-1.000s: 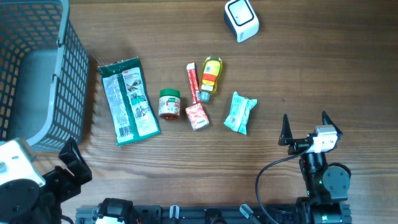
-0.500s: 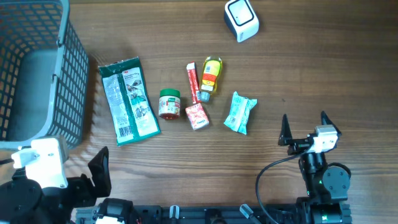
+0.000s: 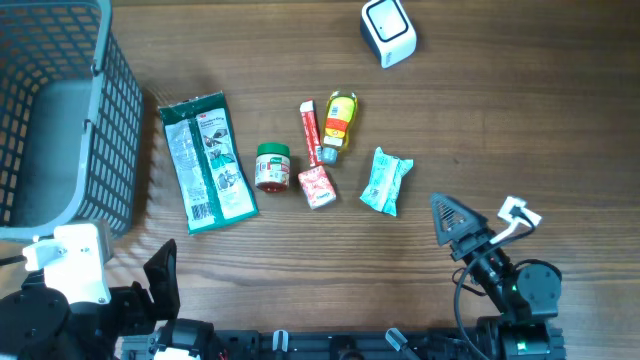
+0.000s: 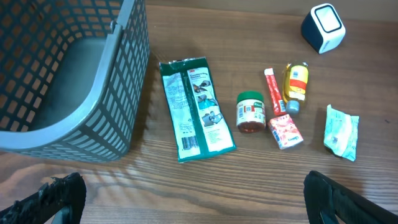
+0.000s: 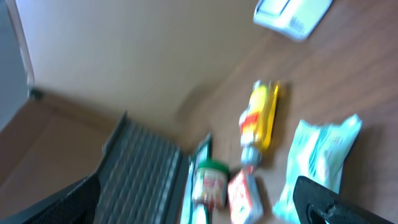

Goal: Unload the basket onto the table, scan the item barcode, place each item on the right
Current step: 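Reach the right gripper to the light-green wipes pack and grasp it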

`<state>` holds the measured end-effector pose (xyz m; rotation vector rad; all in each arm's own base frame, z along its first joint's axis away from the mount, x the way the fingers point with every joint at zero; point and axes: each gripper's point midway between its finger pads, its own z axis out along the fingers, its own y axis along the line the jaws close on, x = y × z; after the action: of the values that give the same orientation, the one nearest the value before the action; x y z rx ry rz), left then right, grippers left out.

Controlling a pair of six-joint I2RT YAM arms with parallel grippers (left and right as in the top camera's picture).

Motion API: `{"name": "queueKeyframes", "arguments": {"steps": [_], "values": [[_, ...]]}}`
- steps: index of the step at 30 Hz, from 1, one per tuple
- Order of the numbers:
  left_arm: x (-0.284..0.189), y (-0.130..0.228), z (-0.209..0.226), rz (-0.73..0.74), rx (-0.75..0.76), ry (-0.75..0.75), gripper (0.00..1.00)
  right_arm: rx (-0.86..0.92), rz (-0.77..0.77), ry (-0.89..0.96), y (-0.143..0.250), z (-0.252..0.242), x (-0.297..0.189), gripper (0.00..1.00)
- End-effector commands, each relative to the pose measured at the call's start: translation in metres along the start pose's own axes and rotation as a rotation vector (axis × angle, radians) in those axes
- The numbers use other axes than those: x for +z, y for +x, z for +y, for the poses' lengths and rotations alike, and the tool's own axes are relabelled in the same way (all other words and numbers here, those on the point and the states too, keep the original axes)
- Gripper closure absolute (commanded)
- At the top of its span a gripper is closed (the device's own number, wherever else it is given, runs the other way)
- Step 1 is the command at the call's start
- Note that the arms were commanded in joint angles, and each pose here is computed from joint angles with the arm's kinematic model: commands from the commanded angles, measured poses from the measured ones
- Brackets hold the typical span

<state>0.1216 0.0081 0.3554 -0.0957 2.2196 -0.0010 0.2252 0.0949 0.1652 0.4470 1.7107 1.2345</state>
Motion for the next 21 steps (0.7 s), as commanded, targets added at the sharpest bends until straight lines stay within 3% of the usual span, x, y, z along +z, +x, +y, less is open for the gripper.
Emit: {"name": "queueKeyframes", "arguments": {"steps": [1,6,8,13,16,21], "values": [[0.0,0.001,-0.002,0.003,0.017,0.013,0.0,-0.084,0.171,-0.059,0.025,0.013,0.001,0.01],[0.0,0.001,-0.002,0.003,0.017,0.012,0.0,-0.235,0.272,0.024,0.01,0.027,0.015,0.01],[0.0,0.001,-0.002,0.003,0.017,0.013,0.0,-0.247,0.333,0.102,0.005,0.021,0.023,0.06],[0.0,0.001,-0.002,0.003,0.017,0.013,0.0,-0.183,0.519,0.417,0.001,-0.03,0.039,0.09],[0.0,0.001,-0.002,0.003,0.017,0.013,0.0,-0.147,0.615,0.481,0.008,-0.057,0.052,0.15],[0.0,0.001,-0.002,0.003,0.017,0.012,0.0,-0.062,0.706,0.524,0.023,-0.097,0.076,0.16]]}}
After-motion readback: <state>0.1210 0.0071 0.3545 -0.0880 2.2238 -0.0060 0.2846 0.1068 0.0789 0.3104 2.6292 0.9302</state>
